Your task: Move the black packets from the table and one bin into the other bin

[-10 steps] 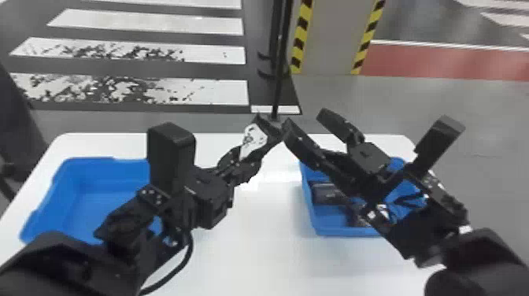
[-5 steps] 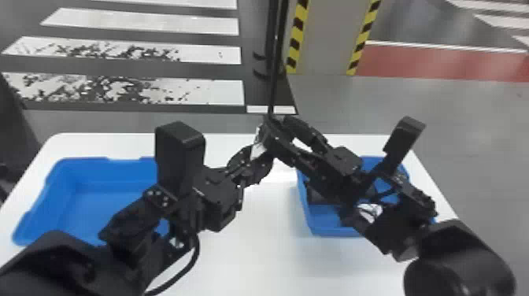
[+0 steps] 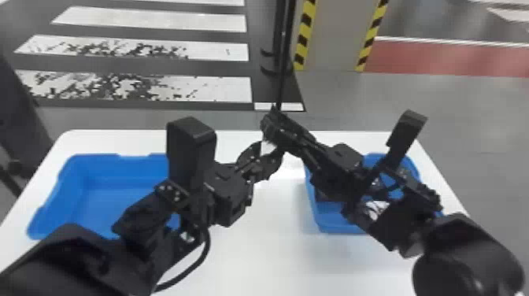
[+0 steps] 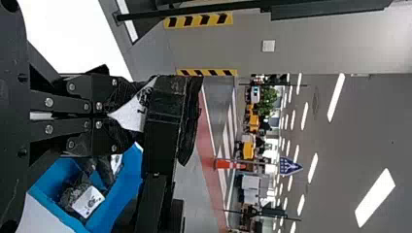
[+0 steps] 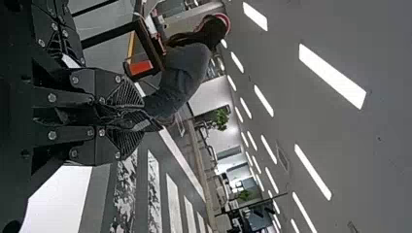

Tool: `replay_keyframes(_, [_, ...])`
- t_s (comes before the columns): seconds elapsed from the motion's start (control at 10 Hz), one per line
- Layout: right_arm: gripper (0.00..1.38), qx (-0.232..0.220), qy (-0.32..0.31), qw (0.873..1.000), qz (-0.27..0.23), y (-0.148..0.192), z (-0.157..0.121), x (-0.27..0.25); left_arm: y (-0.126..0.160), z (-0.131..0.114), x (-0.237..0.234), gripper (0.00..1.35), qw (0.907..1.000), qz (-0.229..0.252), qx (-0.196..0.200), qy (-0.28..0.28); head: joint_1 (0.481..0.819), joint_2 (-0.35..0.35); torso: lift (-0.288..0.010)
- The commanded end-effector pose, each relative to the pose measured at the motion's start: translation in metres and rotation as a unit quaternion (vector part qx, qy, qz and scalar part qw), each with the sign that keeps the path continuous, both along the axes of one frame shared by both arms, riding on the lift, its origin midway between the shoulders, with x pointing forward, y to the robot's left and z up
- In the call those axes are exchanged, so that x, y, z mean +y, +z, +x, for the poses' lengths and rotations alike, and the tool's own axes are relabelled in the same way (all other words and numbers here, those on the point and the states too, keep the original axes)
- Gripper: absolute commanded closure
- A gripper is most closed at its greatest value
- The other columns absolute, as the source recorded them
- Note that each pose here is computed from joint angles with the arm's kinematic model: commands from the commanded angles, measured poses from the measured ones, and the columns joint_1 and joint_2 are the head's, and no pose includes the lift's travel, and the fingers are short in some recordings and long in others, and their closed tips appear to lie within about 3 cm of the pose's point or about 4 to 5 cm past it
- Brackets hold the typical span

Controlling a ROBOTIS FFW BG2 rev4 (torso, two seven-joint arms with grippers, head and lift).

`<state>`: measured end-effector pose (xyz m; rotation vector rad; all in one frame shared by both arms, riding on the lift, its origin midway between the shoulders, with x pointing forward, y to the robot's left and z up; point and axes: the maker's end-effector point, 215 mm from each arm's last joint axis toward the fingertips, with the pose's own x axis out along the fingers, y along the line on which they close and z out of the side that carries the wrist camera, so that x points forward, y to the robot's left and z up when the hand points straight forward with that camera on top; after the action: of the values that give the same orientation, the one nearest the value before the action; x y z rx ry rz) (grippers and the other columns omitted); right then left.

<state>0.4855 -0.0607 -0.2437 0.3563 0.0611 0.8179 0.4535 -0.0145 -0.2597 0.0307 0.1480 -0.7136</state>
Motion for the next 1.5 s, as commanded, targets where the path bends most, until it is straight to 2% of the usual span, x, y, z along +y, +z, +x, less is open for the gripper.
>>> replay_keyframes(0.0, [1.20, -0.001, -0.002, 1.000, 0.001, -0.001, 0.000, -0.001, 0.002, 0.000, 0.001, 1.21, 1.0000, -0.005, -0.003, 0.001, 0.695, -0.089, -0.110])
replay_keyframes(0.1, [1.20, -0.008, -0.006, 1.000, 0.003, 0.002, 0.002, -0.003, 0.006, 0.001, 0.003, 1.11, 0.9998, -0.018, -0.009, 0.002, 0.695, -0.089, -0.110])
replay_keyframes(0.2, [1.20, -0.019, -0.021, 1.000, 0.001, 0.008, 0.008, -0.015, 0.001, 0.003, 0.010, 0.53, 0.9997, -0.021, -0.003, 0.010, 0.695, -0.089, -0.110])
replay_keyframes(0.3, [1.20, -0.025, -0.053, 0.998, -0.012, 0.006, 0.020, -0.044, -0.001, 0.004, 0.016, 0.09, 0.9996, -0.020, -0.003, 0.018, 0.690, -0.089, -0.110])
replay_keyframes(0.4, [1.20, -0.025, -0.099, 0.994, -0.032, -0.005, 0.036, -0.084, -0.003, 0.007, 0.025, 0.07, 0.9994, -0.022, -0.003, 0.027, 0.684, -0.098, -0.110])
replay_keyframes(0.5, [1.20, -0.016, -0.140, 0.989, -0.051, -0.022, 0.049, -0.126, -0.005, 0.009, 0.038, 0.17, 0.9988, -0.025, -0.007, 0.042, 0.678, -0.126, -0.110])
replay_keyframes(0.6, [1.20, 0.003, -0.181, 0.980, -0.079, -0.048, 0.055, -0.170, -0.004, 0.013, 0.054, 0.20, 0.9976, -0.031, -0.011, 0.061, 0.676, -0.161, -0.110])
replay_keyframes(0.8, [1.19, 0.053, -0.240, 0.961, -0.124, -0.104, 0.053, -0.244, -0.012, 0.014, 0.076, 0.20, 0.9960, -0.033, -0.005, 0.083, 0.687, -0.208, -0.110])
replay_keyframes(0.9, [1.16, 0.082, -0.252, 0.954, -0.144, -0.135, 0.049, -0.264, -0.014, 0.014, 0.080, 0.20, 0.9956, -0.032, -0.003, 0.088, 0.695, -0.238, -0.110])
replay_keyframes(1.0, [0.96, 0.089, -0.259, 0.951, -0.144, -0.151, 0.048, -0.274, -0.011, 0.015, 0.080, 0.20, 0.9955, -0.033, -0.008, 0.088, 0.695, -0.262, -0.110])
replay_keyframes(1.1, [0.50, 0.086, -0.258, 0.952, -0.139, -0.155, 0.047, -0.278, -0.009, 0.015, 0.080, 0.20, 0.9954, -0.035, -0.013, 0.089, 0.695, -0.279, -0.110])
replay_keyframes(1.2, [0.13, 0.065, -0.249, 0.956, -0.140, -0.142, 0.044, -0.272, -0.004, 0.015, 0.081, 0.20, 0.9951, -0.034, -0.023, 0.090, 0.695, -0.285, -0.110])
replay_keyframes(1.3, [0.06, 0.030, -0.244, 0.959, -0.139, -0.116, 0.029, -0.257, 0.003, 0.015, 0.087, 0.20, 0.9933, -0.041, -0.043, 0.099, 0.695, -0.289, -0.110])
replay_keyframes(1.4, [0.13, 0.003, -0.260, 0.957, -0.132, -0.093, 0.008, -0.254, 0.012, 0.014, 0.098, 0.20, 0.9889, -0.061, -0.061, 0.121, 0.695, -0.282, -0.110])
